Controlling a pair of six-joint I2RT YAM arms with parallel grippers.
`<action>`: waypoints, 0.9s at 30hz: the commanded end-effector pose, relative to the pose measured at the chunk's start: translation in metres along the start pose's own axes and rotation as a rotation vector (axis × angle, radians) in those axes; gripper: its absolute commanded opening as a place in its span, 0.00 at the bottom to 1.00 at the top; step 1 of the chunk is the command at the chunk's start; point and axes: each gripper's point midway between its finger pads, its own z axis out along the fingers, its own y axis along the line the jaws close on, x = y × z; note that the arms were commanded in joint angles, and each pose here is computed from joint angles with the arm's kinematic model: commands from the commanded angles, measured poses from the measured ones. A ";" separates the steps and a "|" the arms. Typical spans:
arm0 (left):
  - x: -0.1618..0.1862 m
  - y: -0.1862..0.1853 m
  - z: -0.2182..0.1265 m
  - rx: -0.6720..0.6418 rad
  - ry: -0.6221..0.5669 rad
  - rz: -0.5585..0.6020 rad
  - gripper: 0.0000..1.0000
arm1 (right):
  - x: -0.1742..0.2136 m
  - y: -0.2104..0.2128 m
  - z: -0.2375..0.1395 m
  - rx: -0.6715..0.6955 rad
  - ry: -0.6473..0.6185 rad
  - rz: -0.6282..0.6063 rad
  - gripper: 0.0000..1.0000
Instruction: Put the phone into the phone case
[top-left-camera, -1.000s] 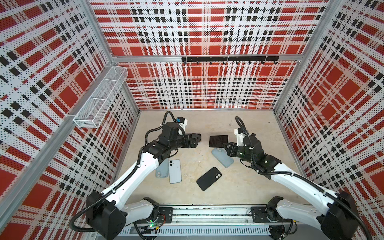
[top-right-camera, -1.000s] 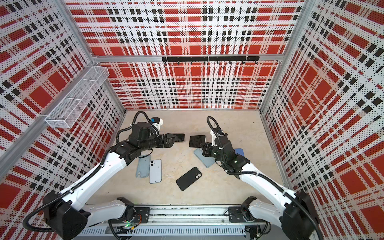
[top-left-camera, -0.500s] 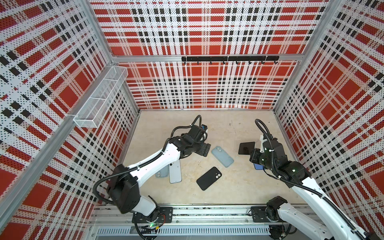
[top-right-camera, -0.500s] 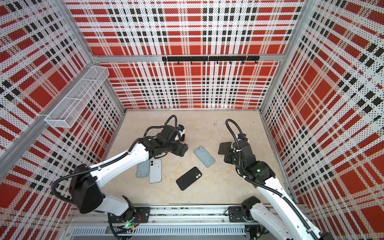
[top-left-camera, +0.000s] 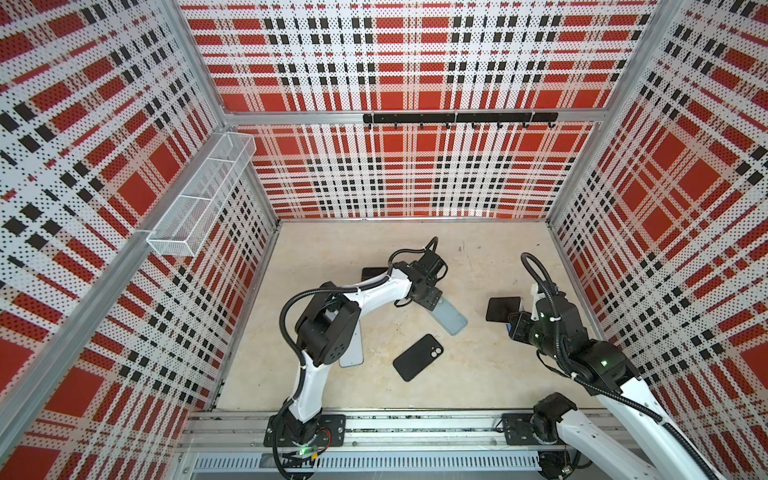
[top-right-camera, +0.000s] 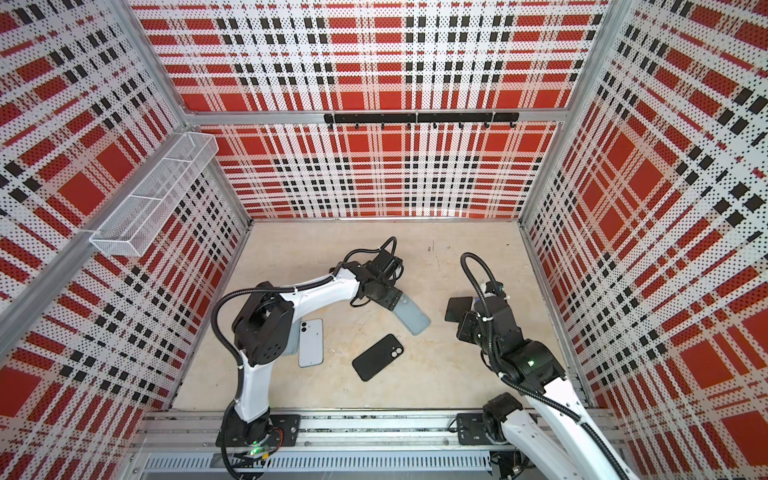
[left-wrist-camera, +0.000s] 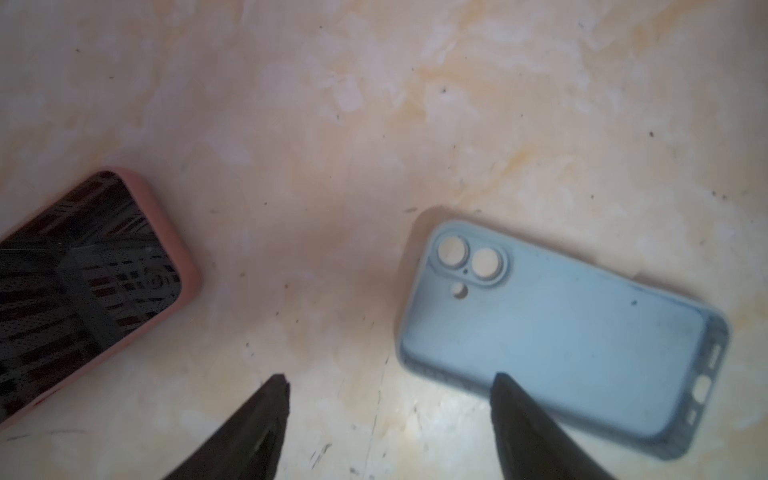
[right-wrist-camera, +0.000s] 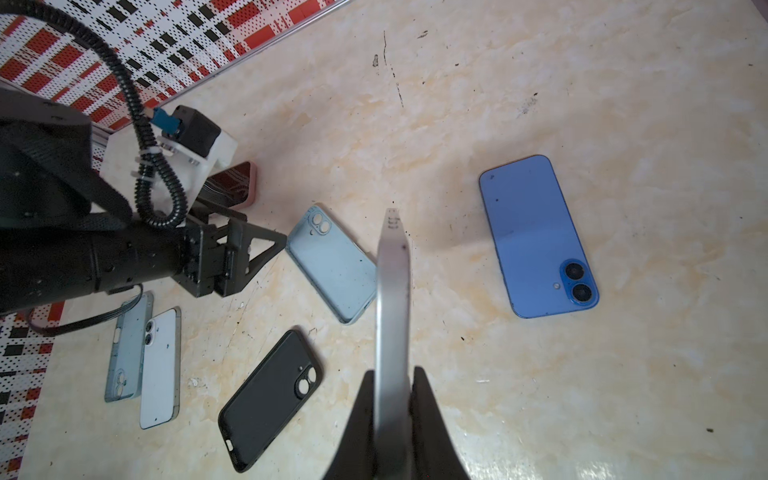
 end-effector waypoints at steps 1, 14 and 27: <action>-0.007 -0.005 0.014 0.017 0.007 -0.003 0.72 | -0.014 0.007 -0.003 -0.035 -0.065 0.023 0.00; 0.009 0.002 0.047 0.043 0.072 -0.060 0.38 | -0.015 0.008 0.001 -0.031 -0.064 0.016 0.00; 0.046 0.049 0.021 -0.011 0.053 -0.256 0.14 | -0.013 0.027 0.013 -0.112 -0.035 0.002 0.00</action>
